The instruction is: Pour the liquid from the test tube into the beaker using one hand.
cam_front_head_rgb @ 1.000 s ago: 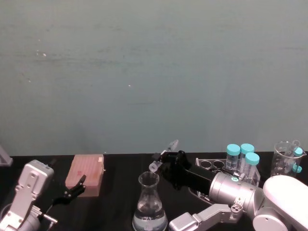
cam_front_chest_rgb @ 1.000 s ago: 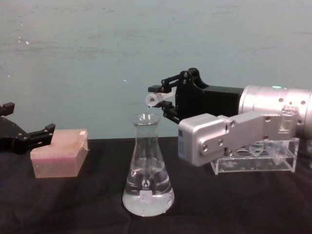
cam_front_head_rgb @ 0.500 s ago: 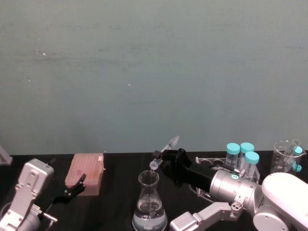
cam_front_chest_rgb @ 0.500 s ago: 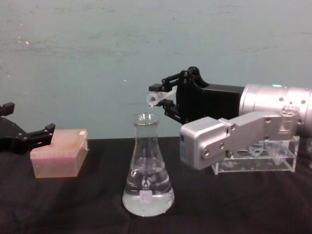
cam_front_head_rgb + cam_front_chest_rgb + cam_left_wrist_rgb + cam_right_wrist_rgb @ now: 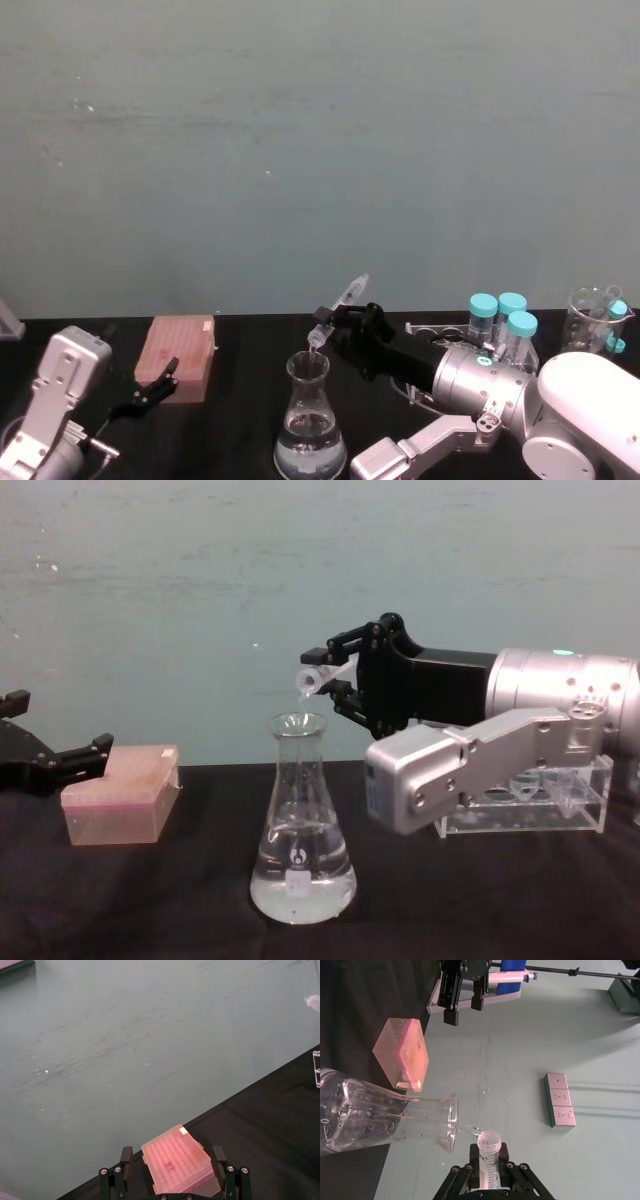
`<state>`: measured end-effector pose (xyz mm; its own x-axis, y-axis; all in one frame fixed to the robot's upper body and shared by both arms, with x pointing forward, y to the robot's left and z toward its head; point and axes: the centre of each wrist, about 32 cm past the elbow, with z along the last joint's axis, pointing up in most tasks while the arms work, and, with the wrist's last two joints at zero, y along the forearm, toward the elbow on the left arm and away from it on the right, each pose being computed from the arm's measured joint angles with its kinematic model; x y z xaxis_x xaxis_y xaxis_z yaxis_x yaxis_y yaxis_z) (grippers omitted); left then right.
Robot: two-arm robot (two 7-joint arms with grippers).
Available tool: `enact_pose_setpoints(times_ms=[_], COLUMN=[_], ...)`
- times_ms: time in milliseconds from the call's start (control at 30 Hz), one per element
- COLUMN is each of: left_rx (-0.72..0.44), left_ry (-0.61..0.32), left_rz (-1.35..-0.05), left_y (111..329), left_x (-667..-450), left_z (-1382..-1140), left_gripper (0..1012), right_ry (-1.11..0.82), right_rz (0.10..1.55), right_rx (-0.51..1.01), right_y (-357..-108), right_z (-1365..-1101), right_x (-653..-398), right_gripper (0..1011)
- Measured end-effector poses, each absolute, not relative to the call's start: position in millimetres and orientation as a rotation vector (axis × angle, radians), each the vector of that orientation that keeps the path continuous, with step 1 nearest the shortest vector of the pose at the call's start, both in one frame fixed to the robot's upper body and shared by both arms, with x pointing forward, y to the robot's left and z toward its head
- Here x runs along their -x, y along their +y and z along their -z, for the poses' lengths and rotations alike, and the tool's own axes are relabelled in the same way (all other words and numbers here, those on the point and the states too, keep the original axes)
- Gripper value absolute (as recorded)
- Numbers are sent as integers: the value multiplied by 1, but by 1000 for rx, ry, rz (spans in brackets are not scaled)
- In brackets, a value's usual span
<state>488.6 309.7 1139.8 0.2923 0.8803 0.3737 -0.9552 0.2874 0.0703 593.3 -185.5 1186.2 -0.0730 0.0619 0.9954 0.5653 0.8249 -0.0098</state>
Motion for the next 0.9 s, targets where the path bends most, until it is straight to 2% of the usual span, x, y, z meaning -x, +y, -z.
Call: enact_pose_setpoints(times_ms=[900], left_rx=[-304], left_ry=[-285], left_rz=[-1248], left_y=[310], left_x=[-489], left_z=[-1140], left_gripper=[1000], right_ry=[-1677], right_rz=[413], right_rx=[522], right_y=[-187], right_z=[-1191], right_x=[-599], right_gripper=[204])
